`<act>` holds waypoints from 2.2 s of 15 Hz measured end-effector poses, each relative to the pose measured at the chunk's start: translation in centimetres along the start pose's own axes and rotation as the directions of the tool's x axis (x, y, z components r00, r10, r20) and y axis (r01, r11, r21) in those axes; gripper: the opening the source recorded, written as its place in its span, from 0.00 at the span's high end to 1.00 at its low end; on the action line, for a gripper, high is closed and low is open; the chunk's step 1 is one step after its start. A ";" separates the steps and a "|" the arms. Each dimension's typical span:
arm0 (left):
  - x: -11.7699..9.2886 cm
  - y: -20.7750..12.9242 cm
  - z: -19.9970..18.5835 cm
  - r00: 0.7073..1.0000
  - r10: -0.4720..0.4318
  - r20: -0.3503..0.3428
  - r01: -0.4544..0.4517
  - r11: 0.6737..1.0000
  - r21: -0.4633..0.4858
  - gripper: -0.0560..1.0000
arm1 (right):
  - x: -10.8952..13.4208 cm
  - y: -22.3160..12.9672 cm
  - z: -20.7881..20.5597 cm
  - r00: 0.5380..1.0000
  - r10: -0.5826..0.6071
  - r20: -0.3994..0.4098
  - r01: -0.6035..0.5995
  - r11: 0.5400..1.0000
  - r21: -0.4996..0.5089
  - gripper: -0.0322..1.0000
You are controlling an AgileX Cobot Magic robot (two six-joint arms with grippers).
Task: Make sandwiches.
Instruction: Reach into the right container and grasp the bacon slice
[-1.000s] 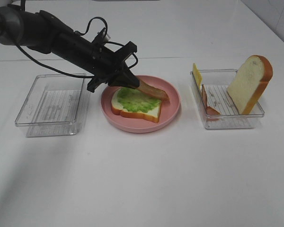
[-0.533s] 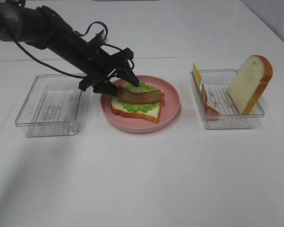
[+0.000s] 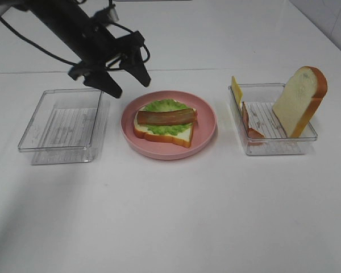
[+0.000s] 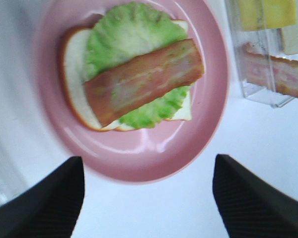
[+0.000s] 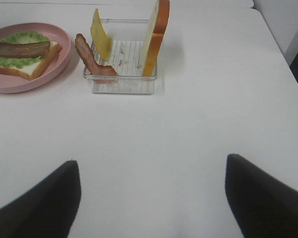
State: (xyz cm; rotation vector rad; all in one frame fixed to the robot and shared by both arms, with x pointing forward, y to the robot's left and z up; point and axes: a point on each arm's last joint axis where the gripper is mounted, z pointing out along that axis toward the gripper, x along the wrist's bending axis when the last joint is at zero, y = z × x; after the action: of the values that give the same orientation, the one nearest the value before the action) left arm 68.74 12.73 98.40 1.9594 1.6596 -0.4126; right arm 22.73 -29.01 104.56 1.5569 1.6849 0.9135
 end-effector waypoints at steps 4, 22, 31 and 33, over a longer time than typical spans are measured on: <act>-2.5 -1.5 -9.9 0.945 0.046 -0.324 -0.085 0.991 -0.105 0.30 | 0.0 0.0 0.0 1.000 0.000 0.000 0.000 1.000 0.000 0.24; -5.3 -31.0 -26.0 0.866 0.176 -0.467 -0.359 0.871 -0.337 0.30 | 0.0 0.0 0.0 1.000 0.000 0.000 0.000 1.000 0.000 0.24; -0.6 -42.2 -22.8 0.824 0.201 -0.530 -0.479 0.746 -0.463 0.30 | 0.0 0.0 0.0 1.000 0.000 0.001 0.000 1.000 0.000 0.24; 0.2 -43.8 -22.0 0.834 0.184 -0.521 -0.483 0.700 -0.526 0.30 | 0.0 0.2 0.2 1.000 0.010 -0.006 -0.010 1.000 0.009 0.24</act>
State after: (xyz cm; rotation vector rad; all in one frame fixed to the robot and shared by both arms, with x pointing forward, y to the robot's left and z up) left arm 23.73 29.99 107.31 1.8074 1.3439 0.7194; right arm 22.98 -28.97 104.68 1.5713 1.6894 0.9173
